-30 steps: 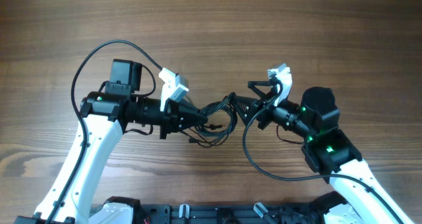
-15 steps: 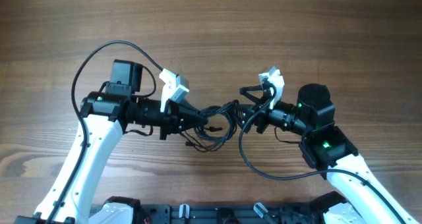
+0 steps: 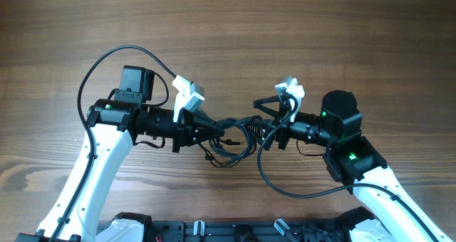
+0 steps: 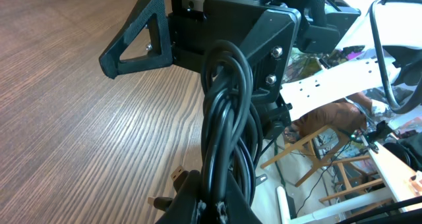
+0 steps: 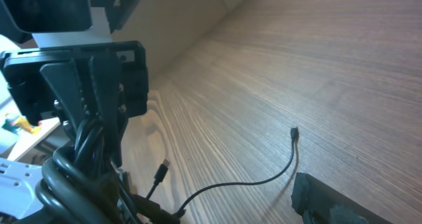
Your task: Untangle cables
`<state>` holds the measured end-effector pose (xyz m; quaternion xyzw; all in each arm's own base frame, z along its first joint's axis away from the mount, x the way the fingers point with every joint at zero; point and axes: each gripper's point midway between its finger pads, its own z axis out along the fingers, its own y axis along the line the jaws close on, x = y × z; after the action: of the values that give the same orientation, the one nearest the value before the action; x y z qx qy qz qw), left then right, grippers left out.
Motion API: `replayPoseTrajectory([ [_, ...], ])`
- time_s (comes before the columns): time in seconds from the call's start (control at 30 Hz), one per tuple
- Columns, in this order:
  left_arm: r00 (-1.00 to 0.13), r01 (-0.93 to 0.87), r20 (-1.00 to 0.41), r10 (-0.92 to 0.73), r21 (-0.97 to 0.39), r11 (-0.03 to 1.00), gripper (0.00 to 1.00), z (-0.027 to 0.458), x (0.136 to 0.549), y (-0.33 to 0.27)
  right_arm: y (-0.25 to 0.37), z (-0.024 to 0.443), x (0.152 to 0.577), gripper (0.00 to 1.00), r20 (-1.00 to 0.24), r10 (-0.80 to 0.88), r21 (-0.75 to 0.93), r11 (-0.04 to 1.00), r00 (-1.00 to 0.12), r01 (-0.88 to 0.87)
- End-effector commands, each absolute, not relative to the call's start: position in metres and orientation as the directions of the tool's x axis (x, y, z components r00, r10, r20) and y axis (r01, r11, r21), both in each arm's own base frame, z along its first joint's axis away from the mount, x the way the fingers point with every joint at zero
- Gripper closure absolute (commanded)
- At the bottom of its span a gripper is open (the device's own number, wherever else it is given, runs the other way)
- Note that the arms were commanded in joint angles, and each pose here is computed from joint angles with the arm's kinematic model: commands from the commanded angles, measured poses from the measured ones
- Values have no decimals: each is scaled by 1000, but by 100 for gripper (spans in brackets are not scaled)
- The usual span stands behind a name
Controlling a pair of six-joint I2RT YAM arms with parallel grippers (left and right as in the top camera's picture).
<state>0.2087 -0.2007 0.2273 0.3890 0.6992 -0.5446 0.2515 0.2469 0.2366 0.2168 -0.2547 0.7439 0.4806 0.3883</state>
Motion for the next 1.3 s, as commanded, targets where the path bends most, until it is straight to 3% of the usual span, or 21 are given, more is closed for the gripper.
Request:
replayPoseTrajectory([
  [0.0, -525, 847, -813, 251, -528, 64, 96, 241, 207, -204, 243, 227, 236, 14, -840, -29, 502, 334, -541, -798],
  [0.3, -516, 853, -817, 258, -517, 70, 96, 239, 208, -203, 244, 236, 240, 11, -869, -10, 464, 331, -494, -822],
  [0.53, -502, 862, -825, 259, -504, 65, 96, 240, 207, -203, 233, 226, 268, 12, -876, 26, 434, 481, -482, -762],
  [0.73, -508, 858, -822, 257, -510, 62, 96, 240, 206, -203, 200, 183, 315, 15, -825, 100, 434, 743, -557, -510],
  [1.1, -511, 856, -822, 253, -515, 56, 96, 241, 205, -203, 155, 102, 348, 17, -694, 262, 429, 899, -671, -93],
  [1.17, -511, 855, -823, 249, -516, 52, 96, 242, 205, -204, 154, 95, 348, 17, -679, 263, 429, 900, -685, -80],
  [1.27, -511, 855, -823, 249, -516, 52, 96, 242, 205, -204, 178, 97, 339, 13, -680, 165, 454, 860, -714, -234],
])
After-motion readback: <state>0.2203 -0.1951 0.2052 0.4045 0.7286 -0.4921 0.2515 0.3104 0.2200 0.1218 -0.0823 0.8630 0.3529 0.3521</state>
